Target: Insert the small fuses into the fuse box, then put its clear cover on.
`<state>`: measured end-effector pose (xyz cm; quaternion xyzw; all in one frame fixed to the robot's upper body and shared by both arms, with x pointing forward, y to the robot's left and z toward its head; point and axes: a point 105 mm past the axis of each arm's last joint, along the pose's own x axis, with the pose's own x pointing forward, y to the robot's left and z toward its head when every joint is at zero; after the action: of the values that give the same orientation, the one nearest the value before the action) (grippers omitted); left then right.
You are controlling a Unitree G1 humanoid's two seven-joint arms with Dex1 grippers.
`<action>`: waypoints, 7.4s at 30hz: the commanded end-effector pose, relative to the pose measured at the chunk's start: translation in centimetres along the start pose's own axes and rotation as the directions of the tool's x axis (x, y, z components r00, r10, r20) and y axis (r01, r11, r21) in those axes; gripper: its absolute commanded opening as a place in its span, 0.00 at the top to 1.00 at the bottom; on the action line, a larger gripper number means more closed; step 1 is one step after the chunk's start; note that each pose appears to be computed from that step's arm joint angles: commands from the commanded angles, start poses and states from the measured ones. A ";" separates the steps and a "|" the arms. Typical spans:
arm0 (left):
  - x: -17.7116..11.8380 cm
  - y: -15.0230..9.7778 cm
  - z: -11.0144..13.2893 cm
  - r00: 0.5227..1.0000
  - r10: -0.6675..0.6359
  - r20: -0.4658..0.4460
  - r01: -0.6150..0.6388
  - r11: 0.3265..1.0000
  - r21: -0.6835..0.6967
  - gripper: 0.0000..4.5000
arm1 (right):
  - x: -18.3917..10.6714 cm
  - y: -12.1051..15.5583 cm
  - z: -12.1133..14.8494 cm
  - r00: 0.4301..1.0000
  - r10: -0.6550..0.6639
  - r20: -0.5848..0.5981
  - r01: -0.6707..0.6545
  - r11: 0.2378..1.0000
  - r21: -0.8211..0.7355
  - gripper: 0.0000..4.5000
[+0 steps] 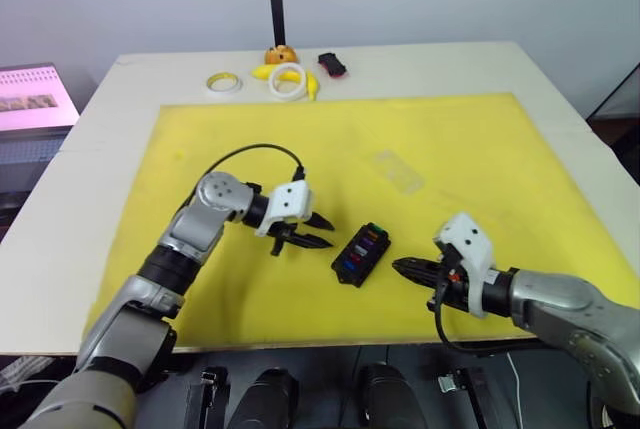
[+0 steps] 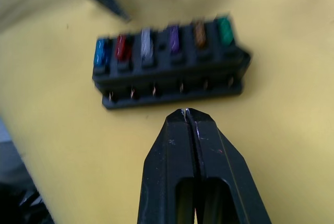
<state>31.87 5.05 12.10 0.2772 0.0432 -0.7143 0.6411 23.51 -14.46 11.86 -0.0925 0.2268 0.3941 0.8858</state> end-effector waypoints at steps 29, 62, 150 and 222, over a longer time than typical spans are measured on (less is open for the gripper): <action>0.2 -0.5 -0.3 0.999 0.036 -0.028 -0.036 0.999 -0.010 0.98 | 1.5 -0.9 2.2 1.000 -0.010 0.017 0.011 0.997 -0.079 1.00; -6.2 1.2 6.7 0.812 0.517 0.271 -0.466 0.854 -0.231 0.00 | 4.2 -13.3 8.8 0.950 -0.286 0.128 0.288 0.958 0.004 0.02; 3.7 -5.0 1.3 0.827 0.553 -0.104 -0.548 0.749 -0.373 0.00 | -1.2 -9.7 9.8 0.928 -0.302 0.219 0.309 0.951 0.001 0.63; 1.8 0.0 0.3 1.000 0.013 0.026 -0.012 0.999 -0.033 0.44 | 2.2 0.1 5.9 0.949 0.296 -0.107 -0.310 0.819 -0.483 0.63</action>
<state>31.21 3.23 10.44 0.2481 0.0631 -0.7239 0.6406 26.94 -11.05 15.75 -0.2804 0.1496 0.5661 0.7606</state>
